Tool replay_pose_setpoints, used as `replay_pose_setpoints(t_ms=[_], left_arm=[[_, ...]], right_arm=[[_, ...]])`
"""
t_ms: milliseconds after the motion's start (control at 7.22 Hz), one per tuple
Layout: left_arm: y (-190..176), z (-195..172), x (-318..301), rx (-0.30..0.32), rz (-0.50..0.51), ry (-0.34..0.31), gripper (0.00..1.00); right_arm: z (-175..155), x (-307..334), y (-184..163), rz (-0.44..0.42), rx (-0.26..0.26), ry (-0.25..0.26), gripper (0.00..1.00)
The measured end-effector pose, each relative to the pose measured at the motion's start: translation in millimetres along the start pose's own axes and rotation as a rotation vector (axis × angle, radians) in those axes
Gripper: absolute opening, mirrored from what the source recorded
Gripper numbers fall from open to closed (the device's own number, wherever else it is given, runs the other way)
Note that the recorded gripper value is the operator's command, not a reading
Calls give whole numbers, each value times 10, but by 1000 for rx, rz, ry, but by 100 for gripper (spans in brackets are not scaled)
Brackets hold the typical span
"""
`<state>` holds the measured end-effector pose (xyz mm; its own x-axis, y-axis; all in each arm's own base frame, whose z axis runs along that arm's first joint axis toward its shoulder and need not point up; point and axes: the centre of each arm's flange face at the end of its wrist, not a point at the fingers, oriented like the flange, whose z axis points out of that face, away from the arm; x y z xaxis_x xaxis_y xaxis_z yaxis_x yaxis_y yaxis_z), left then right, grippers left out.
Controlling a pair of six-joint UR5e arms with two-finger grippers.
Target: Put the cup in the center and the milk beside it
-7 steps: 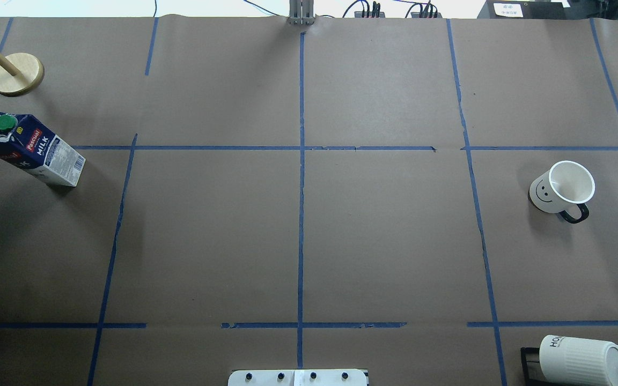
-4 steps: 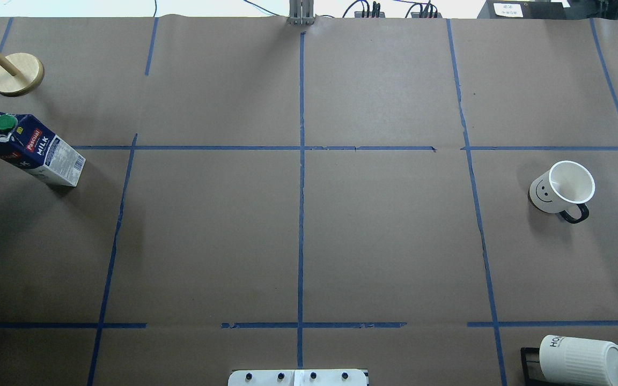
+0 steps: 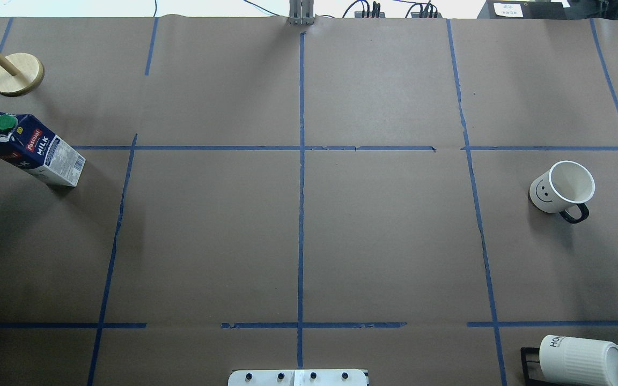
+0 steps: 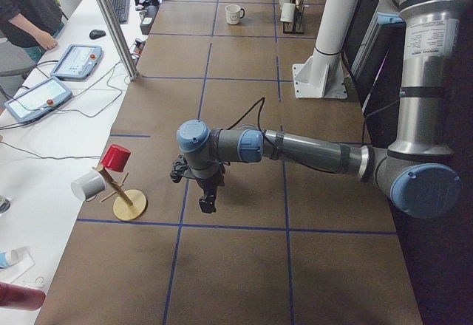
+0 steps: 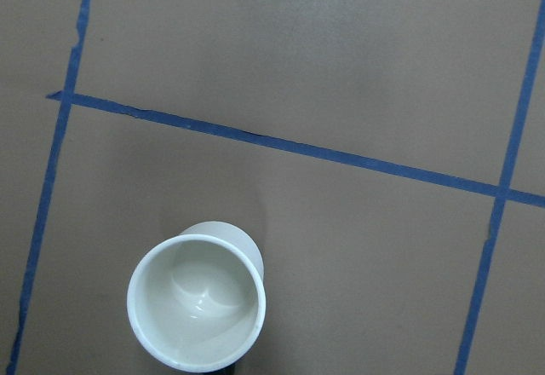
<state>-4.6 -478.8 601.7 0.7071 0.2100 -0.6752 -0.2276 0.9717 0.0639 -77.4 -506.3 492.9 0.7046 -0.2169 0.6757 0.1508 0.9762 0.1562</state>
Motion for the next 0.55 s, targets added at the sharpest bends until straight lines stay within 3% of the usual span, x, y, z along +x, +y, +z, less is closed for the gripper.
replay_pose_setpoints(t_ms=[554], left_arm=[[-4,-4,4,2,2,1,100]], right_arm=[[606,-105,40,-6,72,-1,100]])
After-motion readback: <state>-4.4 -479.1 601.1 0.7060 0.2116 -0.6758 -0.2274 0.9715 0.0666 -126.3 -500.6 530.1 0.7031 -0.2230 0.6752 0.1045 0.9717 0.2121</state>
